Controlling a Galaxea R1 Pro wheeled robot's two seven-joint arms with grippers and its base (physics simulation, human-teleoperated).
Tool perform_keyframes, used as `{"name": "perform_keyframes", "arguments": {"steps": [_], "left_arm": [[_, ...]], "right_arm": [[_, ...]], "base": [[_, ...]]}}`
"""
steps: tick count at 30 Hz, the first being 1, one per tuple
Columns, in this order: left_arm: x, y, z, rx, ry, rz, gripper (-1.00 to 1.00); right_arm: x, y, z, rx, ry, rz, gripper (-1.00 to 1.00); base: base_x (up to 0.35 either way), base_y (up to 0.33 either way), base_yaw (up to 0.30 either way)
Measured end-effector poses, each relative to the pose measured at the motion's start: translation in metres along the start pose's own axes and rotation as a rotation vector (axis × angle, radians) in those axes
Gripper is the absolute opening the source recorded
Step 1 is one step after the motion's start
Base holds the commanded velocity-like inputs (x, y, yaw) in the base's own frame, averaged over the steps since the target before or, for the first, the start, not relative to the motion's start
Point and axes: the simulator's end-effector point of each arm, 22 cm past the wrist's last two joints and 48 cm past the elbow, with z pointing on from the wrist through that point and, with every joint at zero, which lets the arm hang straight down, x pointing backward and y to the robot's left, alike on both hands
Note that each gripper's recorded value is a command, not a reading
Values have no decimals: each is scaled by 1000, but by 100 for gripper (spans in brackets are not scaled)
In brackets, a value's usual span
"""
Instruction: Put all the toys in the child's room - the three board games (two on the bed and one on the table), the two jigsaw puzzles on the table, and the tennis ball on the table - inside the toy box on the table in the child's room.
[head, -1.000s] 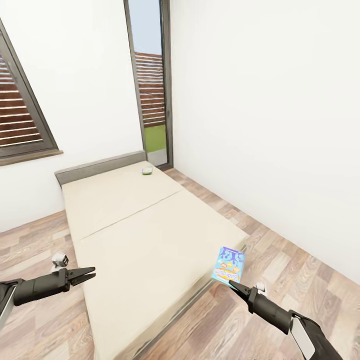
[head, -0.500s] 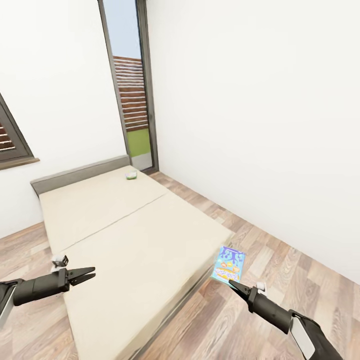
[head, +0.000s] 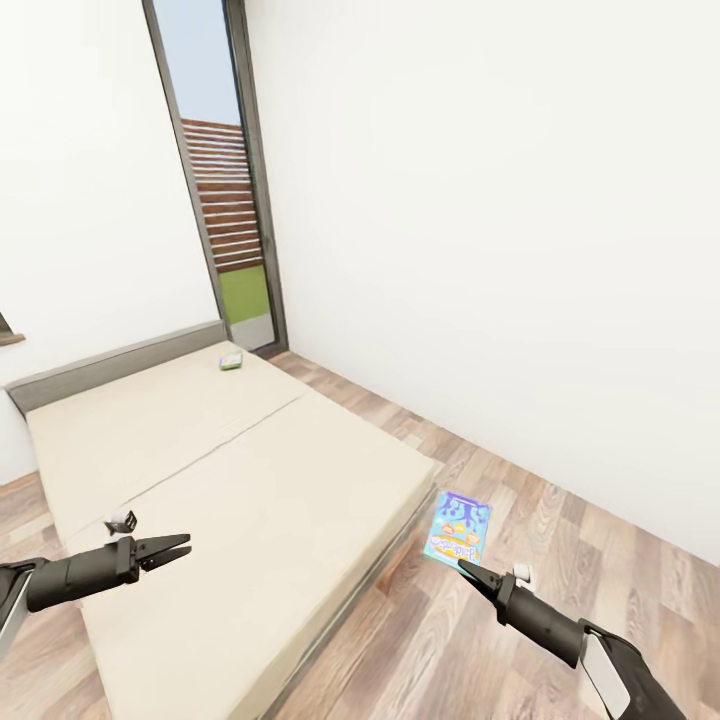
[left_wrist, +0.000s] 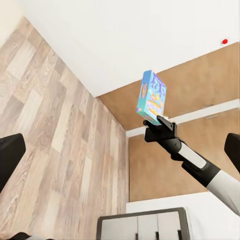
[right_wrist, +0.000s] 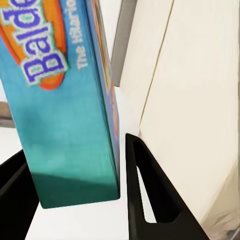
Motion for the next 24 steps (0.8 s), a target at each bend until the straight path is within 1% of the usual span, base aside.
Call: {"name": "perform_keyframes", "arguments": {"steps": [3,7,15,18,24], "left_arm": [[-1,-2,0,1,-2,4,100],[-2,-4,-1,3,-4,9,100],[-4,-8,-3,8,-11,20,100],[-5,-10,-3,9,-12,24,100],[-6,-13,-4,12,-15,30,100]], "right_arm": [[-1,2,0,-3,-1,-3,-100],[-2,4,0,-6,-2,-7,-100],[-3,9,0,-12,-5,-14,-100],[-4,10,0,-14,-5,-17,-100],[-5,14,-1,-19,-8,-22,-100]], "base": [[0,-134,-220],[27,-239,-220],[165,-223,-219],[133,-109,-219],[122,-23,-220]]}}
